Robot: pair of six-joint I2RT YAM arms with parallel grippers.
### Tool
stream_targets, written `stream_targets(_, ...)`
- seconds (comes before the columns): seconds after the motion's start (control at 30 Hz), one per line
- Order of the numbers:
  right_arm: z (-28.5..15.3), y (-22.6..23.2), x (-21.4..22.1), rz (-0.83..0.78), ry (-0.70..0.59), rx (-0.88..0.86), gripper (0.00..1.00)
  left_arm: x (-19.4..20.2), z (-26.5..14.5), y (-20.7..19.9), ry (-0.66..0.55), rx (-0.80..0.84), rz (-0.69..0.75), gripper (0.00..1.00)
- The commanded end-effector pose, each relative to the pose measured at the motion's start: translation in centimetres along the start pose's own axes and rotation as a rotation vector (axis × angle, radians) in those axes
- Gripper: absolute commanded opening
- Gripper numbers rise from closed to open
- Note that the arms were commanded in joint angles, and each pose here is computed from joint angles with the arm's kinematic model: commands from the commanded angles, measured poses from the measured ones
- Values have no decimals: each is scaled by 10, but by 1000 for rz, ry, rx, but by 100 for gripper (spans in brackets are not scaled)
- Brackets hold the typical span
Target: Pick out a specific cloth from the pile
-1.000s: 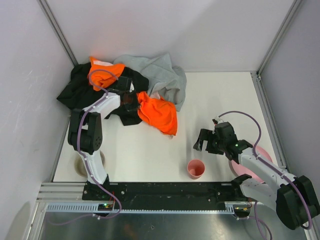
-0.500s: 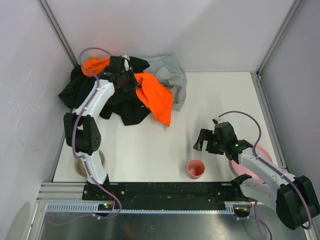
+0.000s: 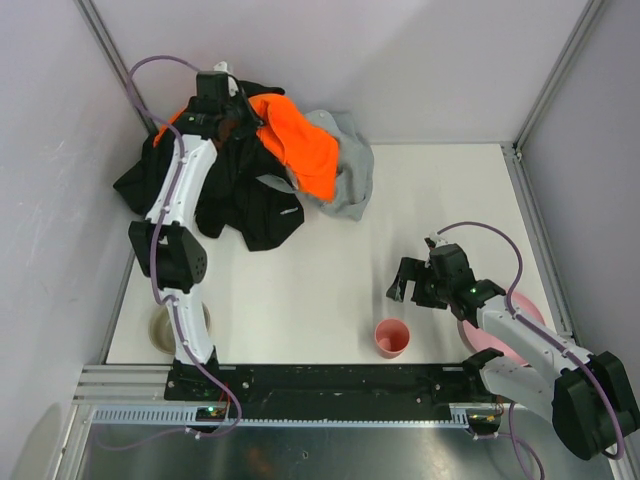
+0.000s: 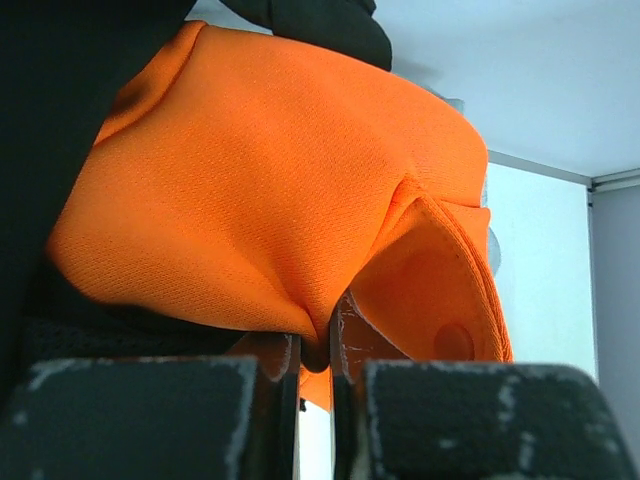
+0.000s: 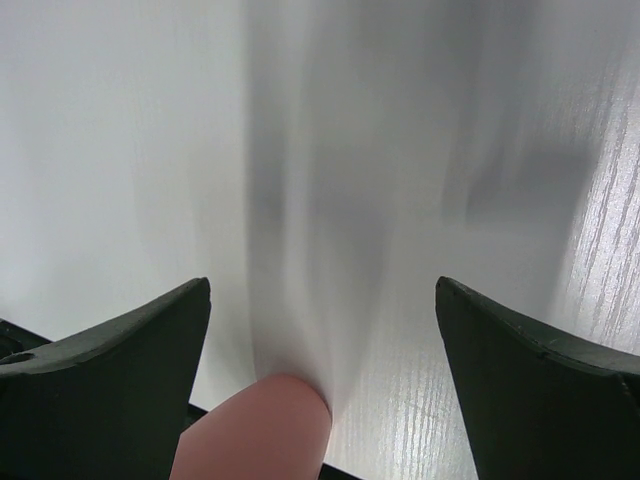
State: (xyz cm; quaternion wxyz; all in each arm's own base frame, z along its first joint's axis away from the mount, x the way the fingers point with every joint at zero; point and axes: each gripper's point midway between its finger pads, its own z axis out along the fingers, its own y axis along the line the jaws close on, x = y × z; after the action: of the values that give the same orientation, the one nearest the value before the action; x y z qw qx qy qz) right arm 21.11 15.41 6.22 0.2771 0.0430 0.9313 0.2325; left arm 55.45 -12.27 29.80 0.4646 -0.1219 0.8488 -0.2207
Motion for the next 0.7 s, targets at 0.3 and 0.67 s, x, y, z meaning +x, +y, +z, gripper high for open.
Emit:
stream_targets(0.3, 9, 43, -26, -15, -44, -114, 99, 23, 57, 119, 24, -242, -146, 1)
stream_targets(0.67, 34, 123, -45, -126, -45, -180, 99, 163, 76, 239, 453, -394, -388, 1)
